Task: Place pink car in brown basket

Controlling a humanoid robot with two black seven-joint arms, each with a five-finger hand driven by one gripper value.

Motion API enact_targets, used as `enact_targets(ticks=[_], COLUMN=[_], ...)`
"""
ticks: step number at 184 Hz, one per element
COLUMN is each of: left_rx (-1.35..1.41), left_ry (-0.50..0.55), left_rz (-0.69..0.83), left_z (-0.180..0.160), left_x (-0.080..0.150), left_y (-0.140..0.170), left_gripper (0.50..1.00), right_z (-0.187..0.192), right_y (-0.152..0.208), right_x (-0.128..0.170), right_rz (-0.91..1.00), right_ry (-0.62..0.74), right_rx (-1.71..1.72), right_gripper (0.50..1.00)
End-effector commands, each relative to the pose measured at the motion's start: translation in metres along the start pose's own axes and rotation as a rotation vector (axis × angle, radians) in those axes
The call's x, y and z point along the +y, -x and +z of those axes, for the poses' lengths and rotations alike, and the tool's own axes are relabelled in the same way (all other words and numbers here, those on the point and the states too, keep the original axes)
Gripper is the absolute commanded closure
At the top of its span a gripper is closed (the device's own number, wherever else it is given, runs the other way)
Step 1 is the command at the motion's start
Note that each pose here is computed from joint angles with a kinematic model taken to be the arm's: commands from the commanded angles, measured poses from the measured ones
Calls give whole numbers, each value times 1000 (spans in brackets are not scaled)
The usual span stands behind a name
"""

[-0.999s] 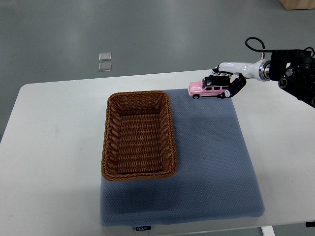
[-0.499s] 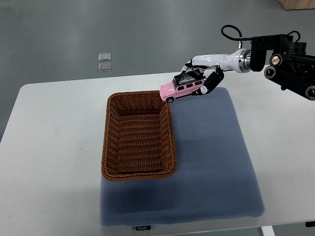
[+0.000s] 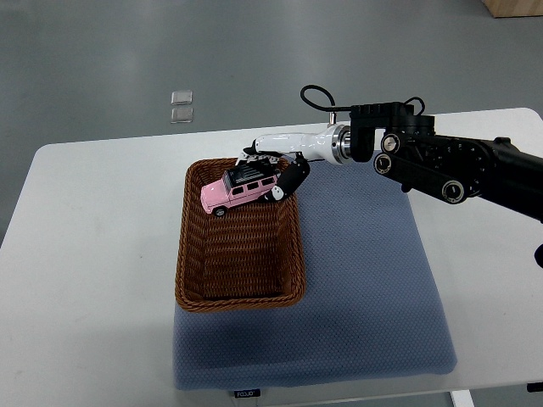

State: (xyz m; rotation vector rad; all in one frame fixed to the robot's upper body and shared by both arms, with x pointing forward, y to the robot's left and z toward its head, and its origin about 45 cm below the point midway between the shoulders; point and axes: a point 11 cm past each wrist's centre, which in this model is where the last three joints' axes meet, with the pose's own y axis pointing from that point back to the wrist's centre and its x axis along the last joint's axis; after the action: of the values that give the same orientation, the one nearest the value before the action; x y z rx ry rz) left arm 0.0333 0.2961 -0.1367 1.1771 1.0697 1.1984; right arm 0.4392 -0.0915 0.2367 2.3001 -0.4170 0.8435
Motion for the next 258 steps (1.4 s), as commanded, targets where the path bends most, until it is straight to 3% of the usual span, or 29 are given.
enact_targets(ticks=[1,55,63,77,94,108,115,140,172,198,233,258], left_rx=[-2,-2,-2,-2,-2,-2,-2,-2,-2,-3,-5,-5], left_ry=[0,0,0,0,0,0,0,0,0,-1,-4,-6], left_rz=[0,0,0,-1,0,0,0,0,0,-1,-1,-1], left_z=[0,0,0,0,0,0,0,0,0,0,-1,-1], left_x=[0,0,0,0,0,0,0,0,0,0,0,0], left_y=[0,0,0,0,0,0,0,0,0,0,1,1], left_gripper=[500,500,500,500,500,500,500,500,500,500,500,500], right_z=[5,15,13,15,18,18,19,21,35,54,111,137], right_y=[12,41,44,46,49,46,44,29,-30,-56,-43,-2], right_x=[-5,-16,-18,-20,-20,-19,-18,-11,25,56,99,93], right_rz=[-5,-6,-7,8,16,24,28,57,228,456,793,920], right_ry=[4,13,6,10,13,13,11,13,6,-111,-350,-470], right_rx=[-17,-36,-40,-46,-57,-63,-71,-79,-167,-529,-1168,-1538], right_gripper=[1000,1000,979,899,667,636,595,591,591,591,591,591])
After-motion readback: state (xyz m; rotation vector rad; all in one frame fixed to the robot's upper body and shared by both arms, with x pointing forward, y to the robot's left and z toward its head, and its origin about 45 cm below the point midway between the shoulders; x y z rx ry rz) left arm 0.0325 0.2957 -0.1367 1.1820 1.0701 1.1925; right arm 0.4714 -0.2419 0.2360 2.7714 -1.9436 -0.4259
